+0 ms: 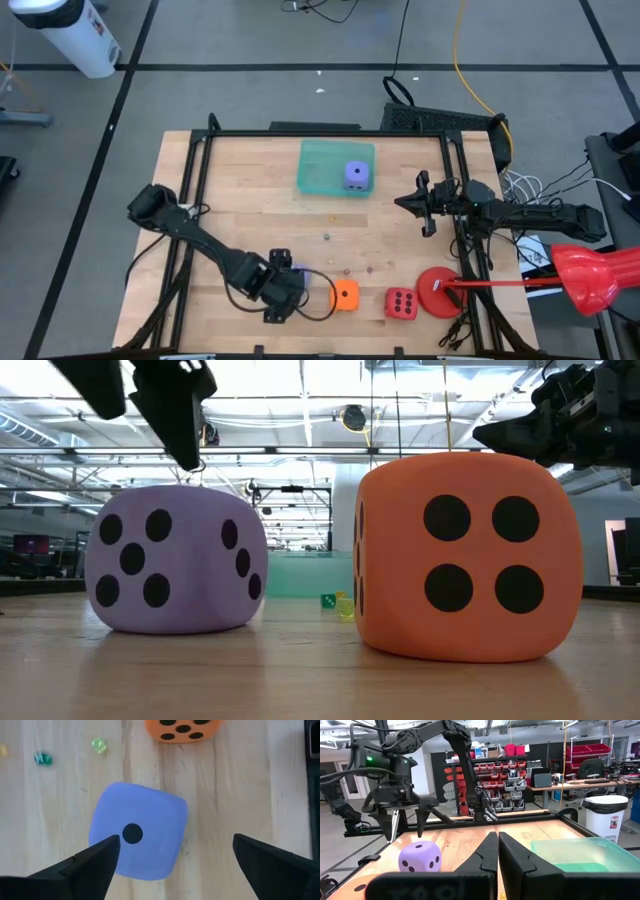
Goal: Pick & Place Dice
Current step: Put the large purple dice into the blue transparent bin
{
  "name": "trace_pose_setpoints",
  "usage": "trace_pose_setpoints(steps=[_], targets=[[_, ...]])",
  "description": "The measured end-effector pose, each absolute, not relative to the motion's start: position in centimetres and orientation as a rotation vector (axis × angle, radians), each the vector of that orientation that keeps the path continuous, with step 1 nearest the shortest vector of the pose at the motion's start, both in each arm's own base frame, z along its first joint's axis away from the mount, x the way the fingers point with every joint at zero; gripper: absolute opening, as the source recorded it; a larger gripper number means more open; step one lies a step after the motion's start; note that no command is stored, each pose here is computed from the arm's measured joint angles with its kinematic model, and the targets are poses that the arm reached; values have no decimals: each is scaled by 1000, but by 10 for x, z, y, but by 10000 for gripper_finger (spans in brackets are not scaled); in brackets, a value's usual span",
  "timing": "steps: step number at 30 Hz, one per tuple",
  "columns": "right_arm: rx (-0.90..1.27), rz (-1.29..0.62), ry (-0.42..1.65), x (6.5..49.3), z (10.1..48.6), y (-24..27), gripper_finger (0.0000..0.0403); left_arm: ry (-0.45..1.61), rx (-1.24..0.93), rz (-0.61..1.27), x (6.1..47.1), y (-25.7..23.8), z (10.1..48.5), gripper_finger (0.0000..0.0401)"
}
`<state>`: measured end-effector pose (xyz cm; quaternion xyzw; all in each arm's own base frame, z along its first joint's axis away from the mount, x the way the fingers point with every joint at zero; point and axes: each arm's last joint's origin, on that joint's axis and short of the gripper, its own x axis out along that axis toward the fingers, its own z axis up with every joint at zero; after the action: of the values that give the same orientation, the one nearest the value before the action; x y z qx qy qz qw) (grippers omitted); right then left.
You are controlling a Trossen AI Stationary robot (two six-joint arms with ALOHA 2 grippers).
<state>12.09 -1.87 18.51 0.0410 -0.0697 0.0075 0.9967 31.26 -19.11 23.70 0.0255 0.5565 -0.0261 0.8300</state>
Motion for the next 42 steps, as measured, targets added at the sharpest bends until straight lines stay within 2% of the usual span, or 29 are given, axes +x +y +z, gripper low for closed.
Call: trace_pose_setpoints(steps=[8, 13, 26, 42], targets=[[82, 15, -140, 121, 185, -19, 4, 1167, 164, -75, 319, -181, 236, 399], [82, 15, -139, 121, 185, -19, 4, 1186, 254, -164, 324, -175, 233, 400], [85, 14, -126, 122, 184, -19, 4, 1296, 191, -293, 345, -149, 211, 399], [86, 14, -125, 122, 183, -19, 4, 1396, 175, -310, 356, -143, 179, 398]])
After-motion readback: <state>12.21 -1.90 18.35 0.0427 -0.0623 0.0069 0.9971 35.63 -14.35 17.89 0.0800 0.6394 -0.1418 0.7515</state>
